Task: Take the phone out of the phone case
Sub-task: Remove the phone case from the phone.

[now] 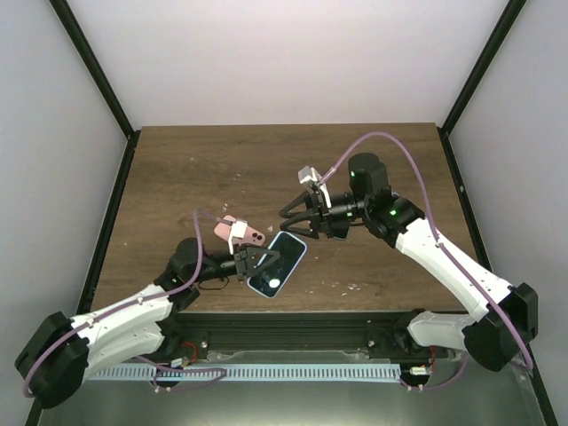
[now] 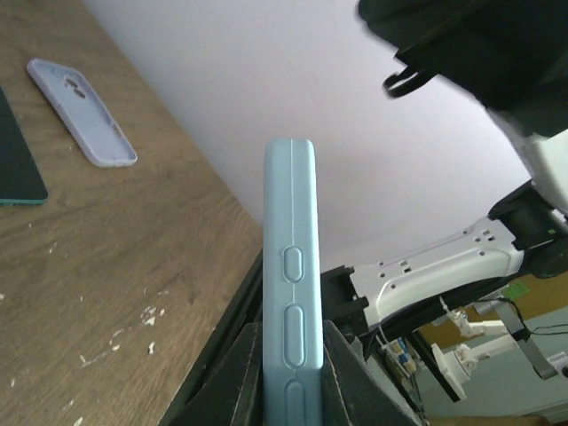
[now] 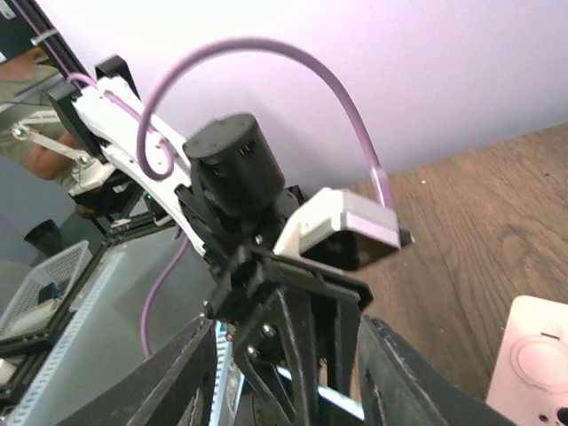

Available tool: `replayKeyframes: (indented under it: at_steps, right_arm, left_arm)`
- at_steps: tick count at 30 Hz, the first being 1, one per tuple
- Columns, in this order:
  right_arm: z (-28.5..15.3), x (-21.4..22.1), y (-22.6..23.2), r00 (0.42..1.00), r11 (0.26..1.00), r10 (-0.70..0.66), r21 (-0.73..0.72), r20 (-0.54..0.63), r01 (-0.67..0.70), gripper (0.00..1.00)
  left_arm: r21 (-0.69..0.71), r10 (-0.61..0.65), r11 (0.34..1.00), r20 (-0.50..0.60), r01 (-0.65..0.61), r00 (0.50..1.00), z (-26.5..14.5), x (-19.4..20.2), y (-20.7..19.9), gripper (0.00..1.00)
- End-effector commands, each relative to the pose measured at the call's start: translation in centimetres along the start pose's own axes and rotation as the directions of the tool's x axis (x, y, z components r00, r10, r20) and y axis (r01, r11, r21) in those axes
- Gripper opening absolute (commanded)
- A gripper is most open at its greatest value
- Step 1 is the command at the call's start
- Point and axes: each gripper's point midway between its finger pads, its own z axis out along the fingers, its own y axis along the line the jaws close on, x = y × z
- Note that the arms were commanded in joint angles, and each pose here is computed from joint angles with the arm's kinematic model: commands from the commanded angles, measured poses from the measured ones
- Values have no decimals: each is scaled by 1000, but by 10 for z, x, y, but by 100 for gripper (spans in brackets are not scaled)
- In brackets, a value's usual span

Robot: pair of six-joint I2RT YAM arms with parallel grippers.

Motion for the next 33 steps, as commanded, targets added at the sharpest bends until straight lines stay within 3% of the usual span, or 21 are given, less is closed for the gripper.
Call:
replayKeyframes:
  at_steps: [1, 3, 5, 8, 11, 15, 21, 33]
  right_arm:
    - [-5, -32, 15, 996, 997, -60, -50, 63, 63, 43]
    - [-5, -30, 13, 997, 998, -54, -32, 59, 56, 43]
    - [-8, -26, 7, 998, 999, -47, 6, 48, 46, 50]
    - [-20, -16, -11, 999, 996, -7, 86, 41, 3, 71]
    - [-28, 7, -28, 998, 990, 62, 123, 19, -64, 73]
    - [-22, 33, -16, 993, 992, 121, -20, -16, -121, 71]
    - [-14, 32, 12, 995, 979, 99, -178, -14, -100, 63]
    - [9, 32, -2, 988, 975, 144, -162, -58, -152, 43]
  left_arm:
    - [58, 40, 997, 27, -42, 999, -2, -7, -16, 0]
    - [56, 54, 997, 35, -56, 998, -4, -8, -17, 0]
    - [56, 79, 995, 46, -82, 996, -7, -10, -21, 0]
    - [46, 131, 990, 109, -136, 985, -15, -20, -30, 0]
    - [-24, 202, 979, 239, -202, 950, -30, -45, -37, 0]
    - [-54, 238, 971, 345, -235, 908, -41, -65, -46, 0]
    - [-22, 218, 974, 385, -227, 897, -36, -75, -50, 0]
    - [26, 194, 975, 394, -222, 898, -23, -82, -53, 0]
